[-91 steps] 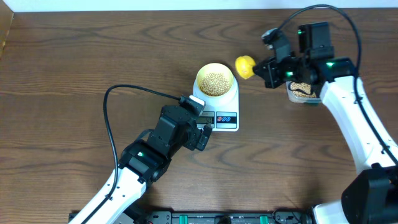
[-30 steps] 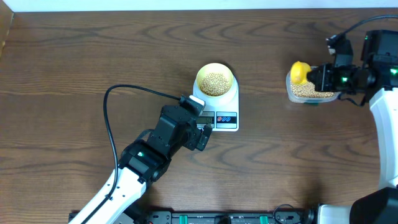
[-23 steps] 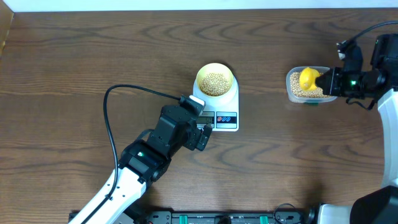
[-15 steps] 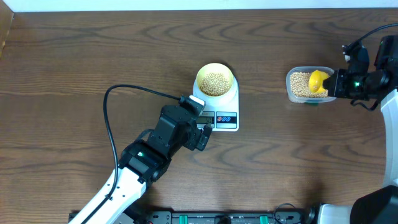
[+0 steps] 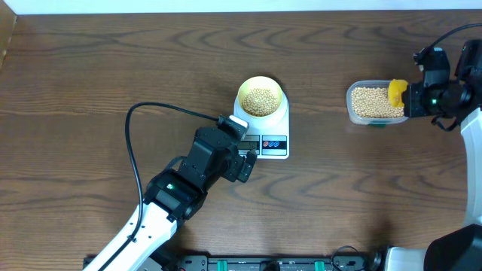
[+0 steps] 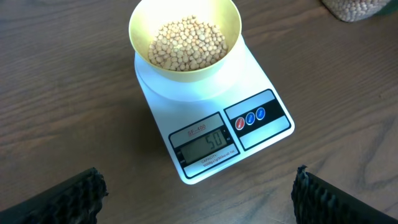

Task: Scoop item into bowl and weigh 50g on scale
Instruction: 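Tip the scoop over the tub to empty the removed soybeans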

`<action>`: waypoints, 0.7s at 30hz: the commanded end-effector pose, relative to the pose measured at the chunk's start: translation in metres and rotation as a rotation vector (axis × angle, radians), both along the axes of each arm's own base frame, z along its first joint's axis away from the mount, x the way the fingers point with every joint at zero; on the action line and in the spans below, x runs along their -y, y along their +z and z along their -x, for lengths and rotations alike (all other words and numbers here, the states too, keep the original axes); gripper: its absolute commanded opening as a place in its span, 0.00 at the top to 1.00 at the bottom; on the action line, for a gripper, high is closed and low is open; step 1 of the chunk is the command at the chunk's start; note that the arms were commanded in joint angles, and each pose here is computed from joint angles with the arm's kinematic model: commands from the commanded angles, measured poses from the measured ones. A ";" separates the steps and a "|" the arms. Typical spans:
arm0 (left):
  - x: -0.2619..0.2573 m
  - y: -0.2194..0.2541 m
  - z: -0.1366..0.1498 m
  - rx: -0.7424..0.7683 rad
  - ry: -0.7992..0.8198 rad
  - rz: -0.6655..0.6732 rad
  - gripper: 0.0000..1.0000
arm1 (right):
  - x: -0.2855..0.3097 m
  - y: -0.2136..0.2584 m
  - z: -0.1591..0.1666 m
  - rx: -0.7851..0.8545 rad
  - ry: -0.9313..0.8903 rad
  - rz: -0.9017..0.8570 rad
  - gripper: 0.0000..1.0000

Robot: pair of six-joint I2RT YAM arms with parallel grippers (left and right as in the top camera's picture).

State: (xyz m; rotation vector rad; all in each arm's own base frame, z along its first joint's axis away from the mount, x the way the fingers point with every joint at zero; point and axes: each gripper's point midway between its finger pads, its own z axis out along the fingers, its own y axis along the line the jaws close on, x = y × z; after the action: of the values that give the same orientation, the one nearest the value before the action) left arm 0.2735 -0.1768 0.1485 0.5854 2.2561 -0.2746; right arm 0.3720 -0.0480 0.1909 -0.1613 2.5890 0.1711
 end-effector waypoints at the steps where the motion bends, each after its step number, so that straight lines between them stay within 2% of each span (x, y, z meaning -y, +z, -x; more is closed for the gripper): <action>1: -0.002 0.001 -0.002 -0.001 0.021 0.006 0.02 | -0.003 0.013 -0.005 0.051 0.105 0.114 0.99; 8: -0.002 0.001 -0.002 -0.001 0.021 0.006 0.02 | -0.012 0.010 -0.007 0.040 0.199 0.259 0.99; 14: -0.002 0.001 -0.002 -0.001 0.021 0.006 0.02 | -0.009 0.010 -0.007 0.015 0.196 0.384 0.99; 18: -0.002 0.001 -0.002 -0.001 0.021 0.006 0.02 | -0.012 0.010 -0.008 0.018 0.174 0.363 0.99; 21: -0.002 0.001 -0.002 -0.001 0.021 0.006 0.02 | -0.011 0.012 -0.011 0.027 0.064 0.299 0.99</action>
State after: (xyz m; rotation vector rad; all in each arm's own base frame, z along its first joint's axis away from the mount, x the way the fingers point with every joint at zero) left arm 0.2736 -0.1769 0.1487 0.5853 2.2557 -0.2747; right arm 0.3783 -0.0328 0.1874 -0.5149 2.5951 -0.1905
